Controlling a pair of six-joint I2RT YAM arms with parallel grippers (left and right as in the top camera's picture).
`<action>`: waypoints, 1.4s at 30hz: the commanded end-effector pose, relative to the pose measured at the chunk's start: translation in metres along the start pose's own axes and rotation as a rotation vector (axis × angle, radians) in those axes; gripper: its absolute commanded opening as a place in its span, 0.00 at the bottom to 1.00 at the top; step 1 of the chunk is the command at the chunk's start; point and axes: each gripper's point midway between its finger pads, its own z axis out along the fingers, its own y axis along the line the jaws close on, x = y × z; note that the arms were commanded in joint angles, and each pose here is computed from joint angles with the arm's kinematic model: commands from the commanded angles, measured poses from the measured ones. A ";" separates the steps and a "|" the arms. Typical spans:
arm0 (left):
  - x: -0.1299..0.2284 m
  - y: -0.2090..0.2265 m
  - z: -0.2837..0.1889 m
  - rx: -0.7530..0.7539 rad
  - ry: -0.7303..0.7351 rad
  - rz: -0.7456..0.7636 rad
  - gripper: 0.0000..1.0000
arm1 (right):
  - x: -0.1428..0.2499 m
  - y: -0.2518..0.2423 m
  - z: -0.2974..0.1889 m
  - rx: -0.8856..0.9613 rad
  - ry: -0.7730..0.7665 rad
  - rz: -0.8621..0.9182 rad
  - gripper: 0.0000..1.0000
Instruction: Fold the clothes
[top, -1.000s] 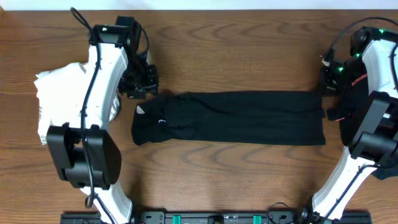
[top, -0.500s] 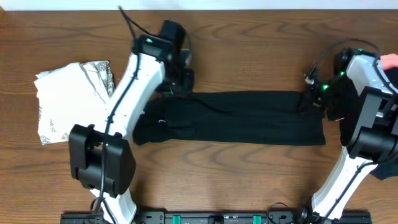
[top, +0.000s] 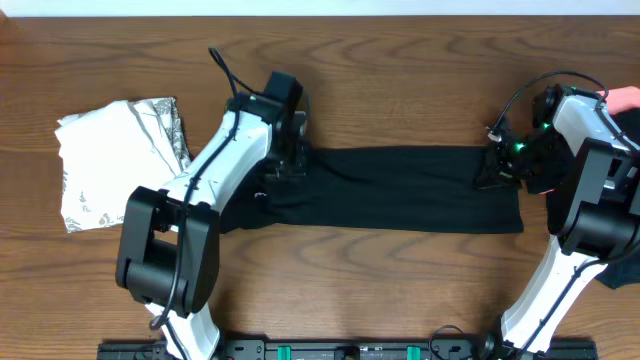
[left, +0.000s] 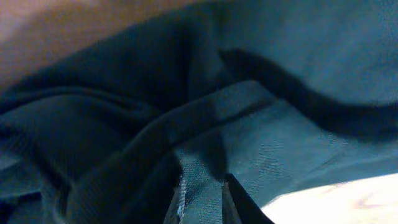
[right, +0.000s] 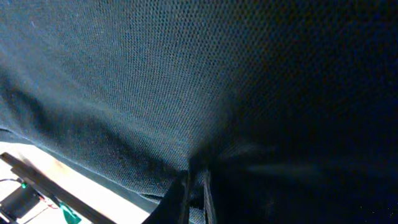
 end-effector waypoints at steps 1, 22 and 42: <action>0.013 0.016 0.015 -0.050 0.037 -0.012 0.22 | 0.000 0.008 -0.006 -0.012 -0.021 -0.004 0.09; 0.054 0.068 0.051 -0.051 0.132 -0.155 0.36 | 0.000 0.005 -0.007 -0.005 -0.021 0.000 0.09; 0.092 0.071 0.042 -0.081 0.287 -0.184 0.71 | 0.004 -0.020 -0.008 0.122 -0.003 0.071 0.12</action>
